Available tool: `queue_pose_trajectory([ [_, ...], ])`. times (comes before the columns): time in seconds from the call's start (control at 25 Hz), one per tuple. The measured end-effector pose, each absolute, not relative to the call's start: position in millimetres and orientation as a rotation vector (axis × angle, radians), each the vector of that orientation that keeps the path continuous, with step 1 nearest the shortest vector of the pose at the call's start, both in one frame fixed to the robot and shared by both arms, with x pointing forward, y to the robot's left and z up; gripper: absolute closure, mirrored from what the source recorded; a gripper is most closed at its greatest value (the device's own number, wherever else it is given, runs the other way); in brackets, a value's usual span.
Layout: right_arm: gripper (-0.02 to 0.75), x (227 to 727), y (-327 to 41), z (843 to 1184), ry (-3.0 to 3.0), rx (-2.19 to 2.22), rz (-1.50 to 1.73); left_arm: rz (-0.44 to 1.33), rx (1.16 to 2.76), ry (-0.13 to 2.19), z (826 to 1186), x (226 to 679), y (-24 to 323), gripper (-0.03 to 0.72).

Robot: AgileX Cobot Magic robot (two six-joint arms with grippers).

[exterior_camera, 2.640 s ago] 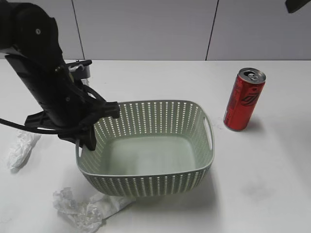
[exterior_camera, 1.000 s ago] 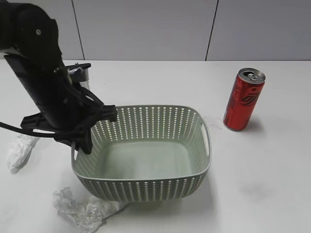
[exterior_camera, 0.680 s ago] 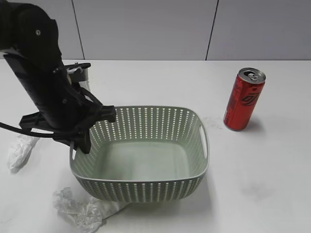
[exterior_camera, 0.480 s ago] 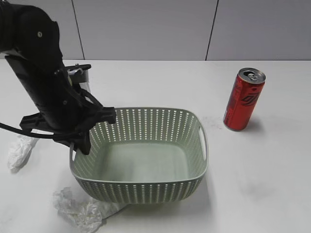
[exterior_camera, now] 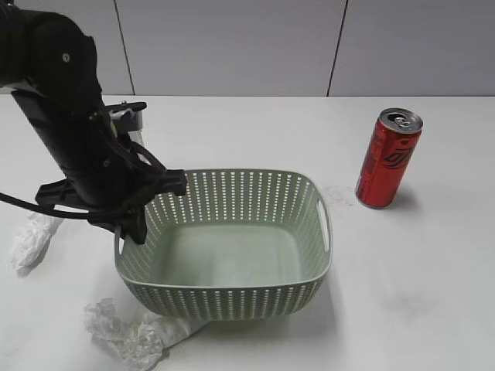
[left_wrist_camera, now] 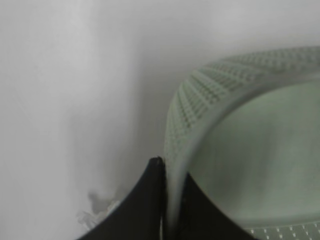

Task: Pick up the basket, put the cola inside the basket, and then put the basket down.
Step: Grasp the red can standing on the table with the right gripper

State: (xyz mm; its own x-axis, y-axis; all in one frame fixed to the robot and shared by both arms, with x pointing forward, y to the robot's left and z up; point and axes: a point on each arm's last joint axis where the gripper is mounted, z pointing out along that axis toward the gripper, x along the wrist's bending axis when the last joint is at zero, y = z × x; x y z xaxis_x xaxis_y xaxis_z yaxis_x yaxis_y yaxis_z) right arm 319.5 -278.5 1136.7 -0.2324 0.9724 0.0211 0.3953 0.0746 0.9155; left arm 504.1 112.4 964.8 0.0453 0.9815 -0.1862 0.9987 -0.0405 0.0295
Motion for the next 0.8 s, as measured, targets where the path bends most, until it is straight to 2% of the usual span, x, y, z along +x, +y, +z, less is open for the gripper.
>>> queue_pose_trajectory([
  [0.4,0.088,456.7,-255.5,1151.5,2.026,1.603,0.921,-0.169,2.155,2.063,964.8,504.4,112.3,0.692],
  [0.6,0.088,520.0,-242.6,1139.6,2.131,1.687,0.884,-0.168,2.153,2.062,964.8,504.5,112.3,0.692],
  [0.8,0.088,558.6,-224.6,1113.1,2.256,1.722,0.781,-0.164,2.149,2.058,964.9,505.0,112.0,0.692],
])
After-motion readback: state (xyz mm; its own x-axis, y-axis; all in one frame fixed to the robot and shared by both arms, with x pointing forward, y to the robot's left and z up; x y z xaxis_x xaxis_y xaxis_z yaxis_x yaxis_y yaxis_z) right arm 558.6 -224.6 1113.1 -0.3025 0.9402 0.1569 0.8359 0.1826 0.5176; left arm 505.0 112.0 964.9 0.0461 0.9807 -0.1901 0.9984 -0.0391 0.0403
